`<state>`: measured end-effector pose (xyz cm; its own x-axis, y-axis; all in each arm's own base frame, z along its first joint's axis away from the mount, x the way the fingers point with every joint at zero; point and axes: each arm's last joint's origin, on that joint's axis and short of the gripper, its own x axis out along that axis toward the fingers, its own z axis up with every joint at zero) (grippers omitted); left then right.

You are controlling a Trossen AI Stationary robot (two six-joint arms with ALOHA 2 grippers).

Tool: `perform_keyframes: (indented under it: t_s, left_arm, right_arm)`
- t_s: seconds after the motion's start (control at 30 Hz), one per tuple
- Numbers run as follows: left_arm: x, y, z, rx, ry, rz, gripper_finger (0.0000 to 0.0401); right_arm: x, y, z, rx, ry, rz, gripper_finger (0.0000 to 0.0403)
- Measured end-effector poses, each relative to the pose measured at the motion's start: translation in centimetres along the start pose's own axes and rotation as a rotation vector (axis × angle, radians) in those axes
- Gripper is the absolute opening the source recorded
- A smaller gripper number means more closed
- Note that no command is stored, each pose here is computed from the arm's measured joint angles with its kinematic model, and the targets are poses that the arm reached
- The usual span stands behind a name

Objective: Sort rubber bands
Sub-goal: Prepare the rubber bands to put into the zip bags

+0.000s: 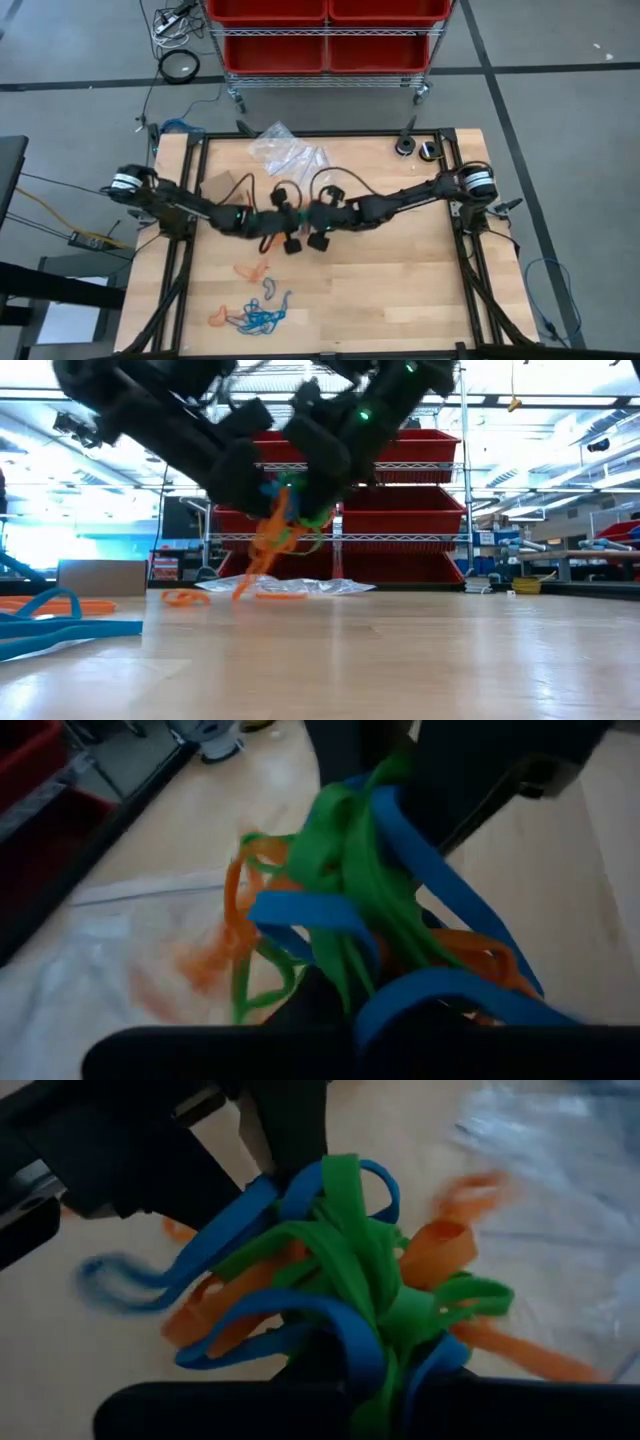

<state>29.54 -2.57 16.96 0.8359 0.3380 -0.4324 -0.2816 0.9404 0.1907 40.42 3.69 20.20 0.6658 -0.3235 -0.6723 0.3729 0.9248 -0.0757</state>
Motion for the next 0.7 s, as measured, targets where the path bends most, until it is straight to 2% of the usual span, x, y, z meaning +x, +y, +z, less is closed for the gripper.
perform_keyframes:
  t_s: [0.17,0.3,0.4,0.57,0.7]
  left_arm:
    - [1.5,0.6,-0.3,-0.053,-0.015,-0.153,0.0023]
    - [1.9,-0.6,-0.7,-0.058,-0.005,-0.317,0.0029]
    - [1.9,-1.9,-1.0,-0.069,-0.005,-0.391,0.003]
    - [2.5,-3.3,-1.4,-0.043,0.032,-0.413,0.0033]
    - [2.7,-3.4,-1.3,-0.027,0.072,-0.363,0.0054]
  right_arm:
    - [-0.7,-1.1,-2.3,0.11,0.028,0.086,0.0004]
    - [-1.1,0.2,-4.3,0.118,0.06,0.18,0.0004]
    - [-1.3,1.1,-5.0,0.116,0.09,0.218,0.0004]
    - [-1.4,1.7,-5.6,0.09,0.088,0.175,0.0005]
    - [-1.2,1.5,-5.7,0.072,0.087,0.142,0.0023]
